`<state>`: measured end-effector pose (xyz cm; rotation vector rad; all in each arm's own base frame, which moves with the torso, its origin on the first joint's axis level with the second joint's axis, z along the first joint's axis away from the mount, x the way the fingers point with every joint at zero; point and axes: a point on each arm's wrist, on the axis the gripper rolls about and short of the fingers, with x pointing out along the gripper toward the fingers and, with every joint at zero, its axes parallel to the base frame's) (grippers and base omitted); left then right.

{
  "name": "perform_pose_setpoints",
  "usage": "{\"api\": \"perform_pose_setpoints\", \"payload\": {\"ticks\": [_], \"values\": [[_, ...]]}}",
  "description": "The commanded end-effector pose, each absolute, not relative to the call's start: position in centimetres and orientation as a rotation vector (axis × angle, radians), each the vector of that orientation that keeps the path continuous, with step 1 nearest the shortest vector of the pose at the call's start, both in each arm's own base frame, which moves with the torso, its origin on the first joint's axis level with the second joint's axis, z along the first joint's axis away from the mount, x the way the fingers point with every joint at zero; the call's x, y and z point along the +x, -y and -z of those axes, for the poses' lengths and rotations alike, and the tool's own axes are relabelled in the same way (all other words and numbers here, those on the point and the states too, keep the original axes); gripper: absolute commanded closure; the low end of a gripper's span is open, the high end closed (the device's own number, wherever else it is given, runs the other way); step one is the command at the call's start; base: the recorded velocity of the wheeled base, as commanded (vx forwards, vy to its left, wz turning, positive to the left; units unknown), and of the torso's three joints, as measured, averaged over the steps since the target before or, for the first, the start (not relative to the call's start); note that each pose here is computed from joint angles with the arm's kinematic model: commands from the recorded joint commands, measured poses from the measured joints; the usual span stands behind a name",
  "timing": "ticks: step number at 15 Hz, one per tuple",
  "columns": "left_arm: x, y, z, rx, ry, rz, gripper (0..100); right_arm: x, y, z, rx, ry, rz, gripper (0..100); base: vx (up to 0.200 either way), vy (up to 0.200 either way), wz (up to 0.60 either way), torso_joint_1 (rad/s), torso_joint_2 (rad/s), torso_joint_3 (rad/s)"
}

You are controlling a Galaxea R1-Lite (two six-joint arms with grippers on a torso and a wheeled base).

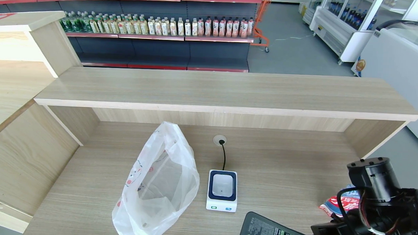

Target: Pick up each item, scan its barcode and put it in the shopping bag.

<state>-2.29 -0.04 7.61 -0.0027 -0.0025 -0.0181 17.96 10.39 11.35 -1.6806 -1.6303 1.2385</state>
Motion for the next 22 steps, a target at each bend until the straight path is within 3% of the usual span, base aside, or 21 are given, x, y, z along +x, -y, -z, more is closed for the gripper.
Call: {"api": "perform_pose_setpoints", "payload": {"ticks": [1,4,6,9,11,15,19,22], "values": [[-2.3,0.0,-7.6,-0.003,0.003,0.017,0,17.9,-10.4,-11.4,-1.724,1.696,-1.190,100,0.000,0.000,0.00,0.000,0.00,0.000],[-2.3,0.0,-7.6,-0.003,0.003,0.018,0,18.3,-10.5,-11.9,-1.678,1.617,-1.234,100,0.000,0.000,0.00,0.000,0.00,0.000],[-2.3,0.0,-7.6,-0.003,0.003,0.018,0,19.2,-10.5,-13.2,-1.507,1.349,-1.349,100,0.000,0.000,0.00,0.000,0.00,0.000],[-2.3,0.0,-7.6,-0.003,0.003,0.017,0,19.2,-6.1,-14.7,-1.344,0.907,-1.305,100,0.000,0.000,0.00,0.000,0.00,0.000],[-2.3,0.0,-7.6,-0.003,0.003,0.017,0,18.7,-2.9,-15.1,-1.107,0.558,-1.250,100,0.000,0.000,0.00,0.000,0.00,0.000],[-2.3,0.0,-7.6,-0.003,0.003,0.018,0,19.2,-1.8,-16.3,-0.580,0.144,-1.229,100,0.000,0.000,0.00,0.000,0.00,0.000],[-2.3,0.0,-7.6,-0.003,0.003,0.017,0,20.2,-1.4,-15.5,-0.098,-0.206,-1.181,100,0.000,0.000,0.00,0.000,0.00,0.000],[-2.3,0.0,-7.6,-0.003,0.003,0.018,0,22.4,-1.9,-13.6,0.106,-0.393,-1.176,100,0.000,0.000,0.00,0.000,0.00,0.000]]}}
